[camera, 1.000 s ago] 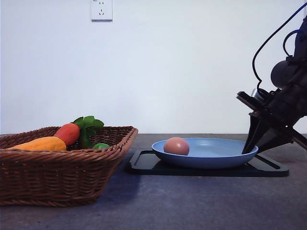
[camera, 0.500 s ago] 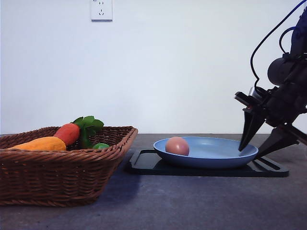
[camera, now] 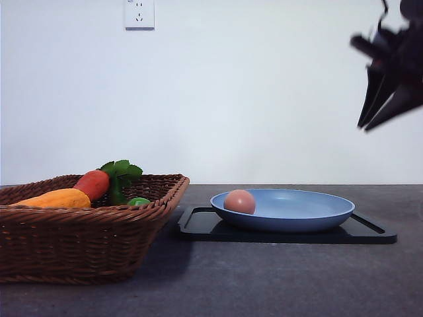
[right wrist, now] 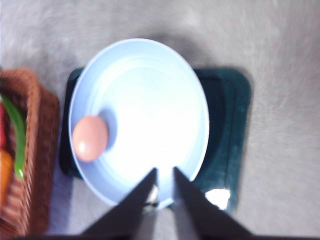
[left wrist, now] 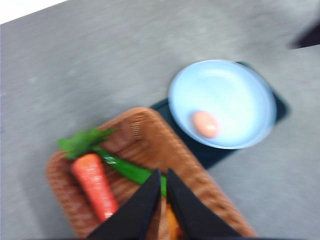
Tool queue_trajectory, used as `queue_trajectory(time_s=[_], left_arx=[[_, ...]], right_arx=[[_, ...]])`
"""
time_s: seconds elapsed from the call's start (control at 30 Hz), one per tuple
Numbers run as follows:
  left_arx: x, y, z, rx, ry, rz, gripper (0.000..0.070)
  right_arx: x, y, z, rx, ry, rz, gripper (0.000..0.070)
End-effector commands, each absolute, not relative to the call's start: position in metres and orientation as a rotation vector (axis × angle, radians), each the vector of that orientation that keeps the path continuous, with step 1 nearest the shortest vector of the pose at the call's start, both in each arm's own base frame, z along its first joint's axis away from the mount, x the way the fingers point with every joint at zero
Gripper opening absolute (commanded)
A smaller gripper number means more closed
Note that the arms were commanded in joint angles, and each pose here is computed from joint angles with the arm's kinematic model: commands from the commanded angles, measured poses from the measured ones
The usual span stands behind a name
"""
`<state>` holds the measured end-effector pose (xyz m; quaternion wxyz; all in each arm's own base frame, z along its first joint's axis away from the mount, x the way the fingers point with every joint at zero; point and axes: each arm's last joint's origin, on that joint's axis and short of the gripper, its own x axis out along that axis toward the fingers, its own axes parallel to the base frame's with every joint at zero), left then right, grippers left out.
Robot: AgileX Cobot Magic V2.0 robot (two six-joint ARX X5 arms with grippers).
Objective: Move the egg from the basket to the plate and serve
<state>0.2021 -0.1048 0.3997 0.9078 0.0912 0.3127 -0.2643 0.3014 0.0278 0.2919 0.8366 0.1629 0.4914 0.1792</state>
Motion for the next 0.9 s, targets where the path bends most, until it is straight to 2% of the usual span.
queue_trajectory(time_s=[0.0, 0.07, 0.2, 0.37, 0.57, 0.73, 0.87], left_arx=[[0.209, -0.101, 0.400, 0.197, 0.629, -0.523, 0.0000], [0.215, -0.093, 0.395, 0.167, 0.634, -0.477, 0.0000], [0.219, -0.076, 0.386, 0.134, 0.636, -0.402, 0.0000], [0.207, -0.065, 0.366, 0.094, 0.542, -0.367, 0.0000], [0.176, -0.056, 0.330, 0.048, 0.395, -0.363, 0.0000], [0.149, -0.047, 0.301, -0.001, 0.327, -0.359, 0.0000], [0.133, -0.043, 0.289, -0.015, 0.303, -0.358, 0.0000]], right_arx=[[0.293, 0.036, 0.307, 0.235, 0.991, 0.355, 0.0000], [0.277, 0.047, 0.321, 0.137, 0.936, 0.289, 0.0000], [0.248, 0.062, 0.340, 0.014, 0.806, 0.210, 0.0000], [0.217, 0.074, 0.342, -0.036, 0.602, 0.199, 0.0000], [0.192, 0.074, 0.306, -0.022, 0.439, 0.227, 0.0000], [0.181, 0.072, 0.265, 0.006, 0.326, 0.245, 0.0000], [0.178, 0.071, 0.244, 0.028, 0.281, 0.249, 0.0000]])
